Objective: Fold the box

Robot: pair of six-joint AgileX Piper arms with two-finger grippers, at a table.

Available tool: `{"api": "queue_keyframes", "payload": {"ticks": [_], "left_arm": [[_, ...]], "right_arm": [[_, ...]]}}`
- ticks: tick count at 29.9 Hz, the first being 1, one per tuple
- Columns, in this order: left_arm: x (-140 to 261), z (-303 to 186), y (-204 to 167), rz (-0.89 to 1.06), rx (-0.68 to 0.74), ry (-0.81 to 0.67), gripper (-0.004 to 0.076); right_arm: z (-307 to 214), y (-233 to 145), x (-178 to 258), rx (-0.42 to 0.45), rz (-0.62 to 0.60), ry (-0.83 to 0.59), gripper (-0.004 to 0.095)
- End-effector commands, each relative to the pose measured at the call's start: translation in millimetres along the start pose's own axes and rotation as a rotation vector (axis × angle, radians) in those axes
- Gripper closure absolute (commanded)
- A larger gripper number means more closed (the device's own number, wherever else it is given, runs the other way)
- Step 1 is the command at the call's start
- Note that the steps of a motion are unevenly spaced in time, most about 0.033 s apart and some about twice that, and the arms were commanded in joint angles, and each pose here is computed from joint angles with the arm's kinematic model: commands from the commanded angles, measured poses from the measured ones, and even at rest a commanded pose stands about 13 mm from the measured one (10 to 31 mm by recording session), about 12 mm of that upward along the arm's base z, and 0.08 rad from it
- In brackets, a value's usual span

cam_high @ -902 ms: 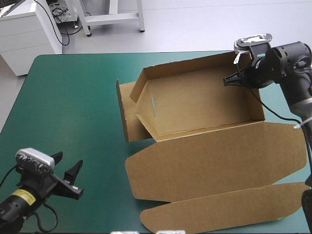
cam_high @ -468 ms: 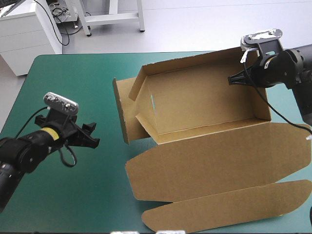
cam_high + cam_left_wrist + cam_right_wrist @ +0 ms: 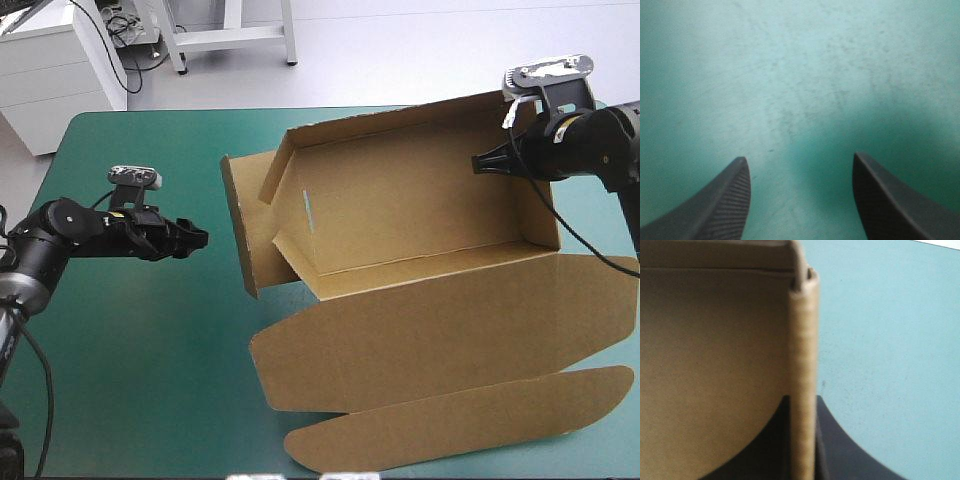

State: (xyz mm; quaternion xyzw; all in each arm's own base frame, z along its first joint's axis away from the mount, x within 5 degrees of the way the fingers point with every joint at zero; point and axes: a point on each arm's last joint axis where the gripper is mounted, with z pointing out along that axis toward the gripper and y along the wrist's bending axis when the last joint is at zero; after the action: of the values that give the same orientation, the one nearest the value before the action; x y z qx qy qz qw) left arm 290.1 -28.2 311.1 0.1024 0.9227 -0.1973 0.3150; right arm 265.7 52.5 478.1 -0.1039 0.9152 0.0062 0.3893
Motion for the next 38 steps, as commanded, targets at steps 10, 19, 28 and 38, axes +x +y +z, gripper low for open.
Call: {"api": "queue_keyframes", "payload": {"ticks": [10,19,28,38], "left_arm": [[-25.6,27.6,-19.9,-0.081,0.546,-0.158,0.0300],[-31.9,7.1,-41.8,-0.028,0.838,-0.261,0.0300],[-31.7,-12.1,-62.1,0.041,0.863,-0.292,0.0300],[-31.7,-16.7,-89.9,0.048,0.958,-0.302,0.0300]], "right_arm": [[-26.6,1.1,-1.3,-0.041,0.006,-0.068,0.0928],[-8.8,0.8,-4.8,-0.028,0.009,-0.034,0.0928],[31.4,3.9,-11.6,-0.042,0.033,0.023,0.0928],[57.2,6.2,-13.8,-0.052,0.035,0.062,0.0928]]}}
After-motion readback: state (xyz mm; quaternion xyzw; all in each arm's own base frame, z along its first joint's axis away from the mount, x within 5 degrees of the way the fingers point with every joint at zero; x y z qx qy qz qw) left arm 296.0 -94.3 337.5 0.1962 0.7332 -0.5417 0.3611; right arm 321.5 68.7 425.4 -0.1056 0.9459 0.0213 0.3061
